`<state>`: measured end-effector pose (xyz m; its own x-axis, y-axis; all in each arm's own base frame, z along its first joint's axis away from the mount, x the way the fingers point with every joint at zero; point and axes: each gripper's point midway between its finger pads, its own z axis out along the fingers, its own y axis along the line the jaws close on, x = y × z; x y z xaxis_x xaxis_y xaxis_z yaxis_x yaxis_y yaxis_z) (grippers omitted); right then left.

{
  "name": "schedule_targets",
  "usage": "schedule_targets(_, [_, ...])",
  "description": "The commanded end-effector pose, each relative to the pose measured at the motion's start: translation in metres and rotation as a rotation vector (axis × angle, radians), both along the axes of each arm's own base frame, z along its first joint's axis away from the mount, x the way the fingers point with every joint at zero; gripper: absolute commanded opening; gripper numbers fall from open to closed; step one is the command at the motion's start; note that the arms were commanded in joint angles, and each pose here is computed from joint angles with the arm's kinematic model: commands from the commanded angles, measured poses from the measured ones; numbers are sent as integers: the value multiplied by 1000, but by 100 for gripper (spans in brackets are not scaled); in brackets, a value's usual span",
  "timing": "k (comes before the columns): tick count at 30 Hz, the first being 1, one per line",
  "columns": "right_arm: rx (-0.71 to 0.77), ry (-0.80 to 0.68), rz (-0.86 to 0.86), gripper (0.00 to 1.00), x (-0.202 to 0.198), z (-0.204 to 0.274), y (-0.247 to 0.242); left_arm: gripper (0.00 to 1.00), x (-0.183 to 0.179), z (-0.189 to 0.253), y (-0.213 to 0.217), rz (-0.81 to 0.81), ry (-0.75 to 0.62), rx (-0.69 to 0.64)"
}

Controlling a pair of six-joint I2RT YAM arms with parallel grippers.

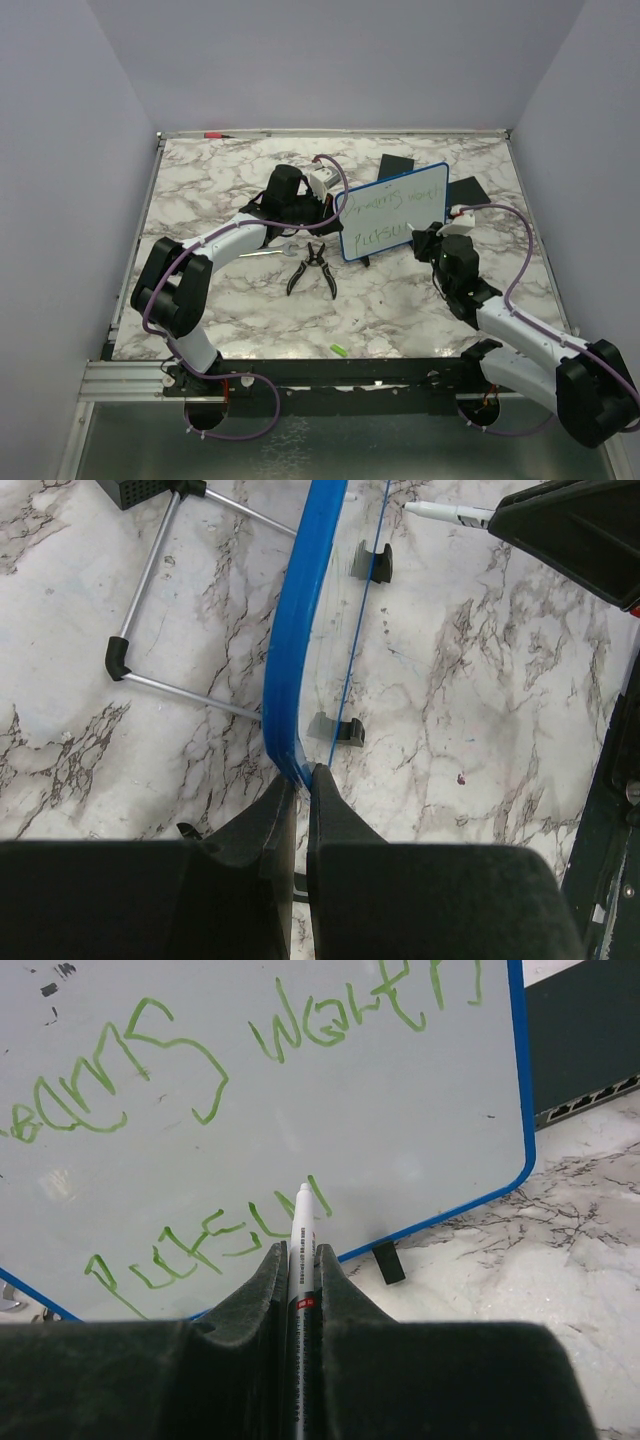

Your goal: Write a sentence on the whiteboard

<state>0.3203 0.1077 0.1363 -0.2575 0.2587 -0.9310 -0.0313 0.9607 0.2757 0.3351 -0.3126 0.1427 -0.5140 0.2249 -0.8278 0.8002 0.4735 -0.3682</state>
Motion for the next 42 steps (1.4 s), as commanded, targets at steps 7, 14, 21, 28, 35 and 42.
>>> schedule_targets(7, [4,-59,-6,1,7,10,0,0,0,-13,1,7,5,51])
schedule_targets(14, [1,-57,-8,1,9,8,1,0,0,-12,2,6,4,49])
schedule_targets(21, [6,-53,-4,1,11,4,3,0,0,-13,1,6,4,49])
schedule_targets(28, [5,-55,-8,1,13,3,3,0,1,-13,2,7,5,49])
schedule_targets(35, [1,-49,-14,1,14,0,2,0,0,-13,1,6,5,50])
schedule_targets(42, [-1,-50,-15,1,15,-1,2,0,0,-13,1,5,5,51])
